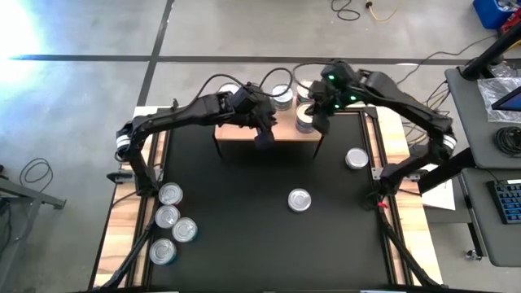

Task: Stack canned seafood by type on shelf
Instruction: Put the bottom green tuna can on the shelf

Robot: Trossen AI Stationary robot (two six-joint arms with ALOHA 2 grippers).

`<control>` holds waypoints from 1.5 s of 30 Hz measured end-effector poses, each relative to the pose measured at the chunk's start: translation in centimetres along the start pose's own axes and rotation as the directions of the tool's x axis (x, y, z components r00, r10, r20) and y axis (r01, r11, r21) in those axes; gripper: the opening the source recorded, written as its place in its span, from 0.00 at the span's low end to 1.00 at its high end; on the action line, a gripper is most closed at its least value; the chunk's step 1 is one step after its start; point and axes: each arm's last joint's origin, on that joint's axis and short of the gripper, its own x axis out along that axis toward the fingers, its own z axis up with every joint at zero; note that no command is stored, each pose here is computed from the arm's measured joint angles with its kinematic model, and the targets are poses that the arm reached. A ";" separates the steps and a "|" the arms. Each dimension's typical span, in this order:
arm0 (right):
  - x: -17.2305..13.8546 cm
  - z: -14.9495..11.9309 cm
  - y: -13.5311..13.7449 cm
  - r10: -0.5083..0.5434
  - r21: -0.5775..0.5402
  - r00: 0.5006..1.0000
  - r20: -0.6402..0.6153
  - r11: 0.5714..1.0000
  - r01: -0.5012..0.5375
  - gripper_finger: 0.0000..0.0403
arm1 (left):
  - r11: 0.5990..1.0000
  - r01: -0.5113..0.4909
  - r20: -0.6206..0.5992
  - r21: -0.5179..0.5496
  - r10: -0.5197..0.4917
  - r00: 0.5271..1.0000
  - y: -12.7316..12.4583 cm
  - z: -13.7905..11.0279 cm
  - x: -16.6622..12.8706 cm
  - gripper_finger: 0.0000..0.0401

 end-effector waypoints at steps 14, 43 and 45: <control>-3.1 -4.9 9.3 0.213 0.160 0.975 0.068 0.962 -0.222 0.02 | 0.979 0.122 -0.137 0.163 -0.100 0.985 -8.5 -3.3 0.7 0.10; 17.0 -19.0 19.5 -0.069 0.597 0.897 -0.436 0.724 0.346 0.03 | 0.935 0.237 -0.347 0.264 -0.137 0.928 -20.3 -18.0 0.8 0.10; 18.5 -18.3 20.5 0.067 0.669 0.927 -0.368 0.711 0.214 0.03 | 0.941 0.226 -0.396 0.252 -0.113 0.911 -20.1 -19.4 0.7 0.10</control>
